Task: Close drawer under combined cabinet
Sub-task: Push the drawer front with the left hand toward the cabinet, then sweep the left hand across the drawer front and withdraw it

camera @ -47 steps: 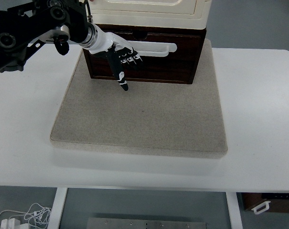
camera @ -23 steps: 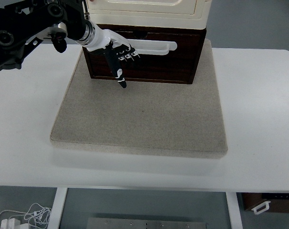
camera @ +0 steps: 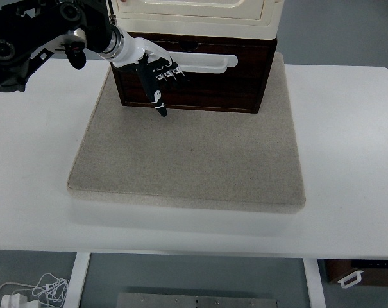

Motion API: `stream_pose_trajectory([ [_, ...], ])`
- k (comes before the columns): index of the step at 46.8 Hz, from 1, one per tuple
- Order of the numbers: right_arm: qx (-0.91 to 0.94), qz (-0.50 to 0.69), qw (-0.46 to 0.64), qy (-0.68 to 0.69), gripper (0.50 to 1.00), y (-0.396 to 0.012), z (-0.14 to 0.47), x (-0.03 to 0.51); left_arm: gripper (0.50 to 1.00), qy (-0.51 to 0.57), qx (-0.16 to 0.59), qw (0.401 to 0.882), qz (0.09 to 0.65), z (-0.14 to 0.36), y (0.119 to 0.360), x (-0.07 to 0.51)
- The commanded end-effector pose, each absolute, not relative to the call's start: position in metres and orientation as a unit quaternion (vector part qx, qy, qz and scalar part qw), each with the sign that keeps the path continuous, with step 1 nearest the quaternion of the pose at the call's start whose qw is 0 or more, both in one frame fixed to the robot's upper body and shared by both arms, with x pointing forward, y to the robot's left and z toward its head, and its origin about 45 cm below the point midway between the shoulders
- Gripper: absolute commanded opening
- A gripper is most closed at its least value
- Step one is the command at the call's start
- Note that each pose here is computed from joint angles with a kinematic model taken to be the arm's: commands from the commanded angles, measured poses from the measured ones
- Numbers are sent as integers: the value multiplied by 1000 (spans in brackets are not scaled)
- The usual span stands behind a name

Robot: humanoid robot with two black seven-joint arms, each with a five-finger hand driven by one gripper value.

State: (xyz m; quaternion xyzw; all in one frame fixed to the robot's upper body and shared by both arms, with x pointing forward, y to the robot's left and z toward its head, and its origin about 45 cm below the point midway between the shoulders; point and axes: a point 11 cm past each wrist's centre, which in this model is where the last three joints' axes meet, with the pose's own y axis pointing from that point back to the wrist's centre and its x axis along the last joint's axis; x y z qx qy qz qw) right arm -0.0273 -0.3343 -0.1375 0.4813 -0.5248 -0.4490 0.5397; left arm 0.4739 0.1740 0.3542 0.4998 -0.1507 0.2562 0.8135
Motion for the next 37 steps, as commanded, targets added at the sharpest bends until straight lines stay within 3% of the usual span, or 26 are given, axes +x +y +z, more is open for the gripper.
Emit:
stream_pose_trajectory([
  [1,481,-449,540,-525,952,-334,-137,-27,996,-150,499,814,256,354,174,474],
  [19,481,-449,540,-525,952,-334,-137,-27,996,-146,484,825,254,356,169,472],
  [30,481,-449,539,-525,952,-334,-137,-27,996,-160,444,850,234,369,145,461],
  [37,481,-449,540,-525,952,-334,-137,-27,996,-127,361,899,212,378,124,449],
])
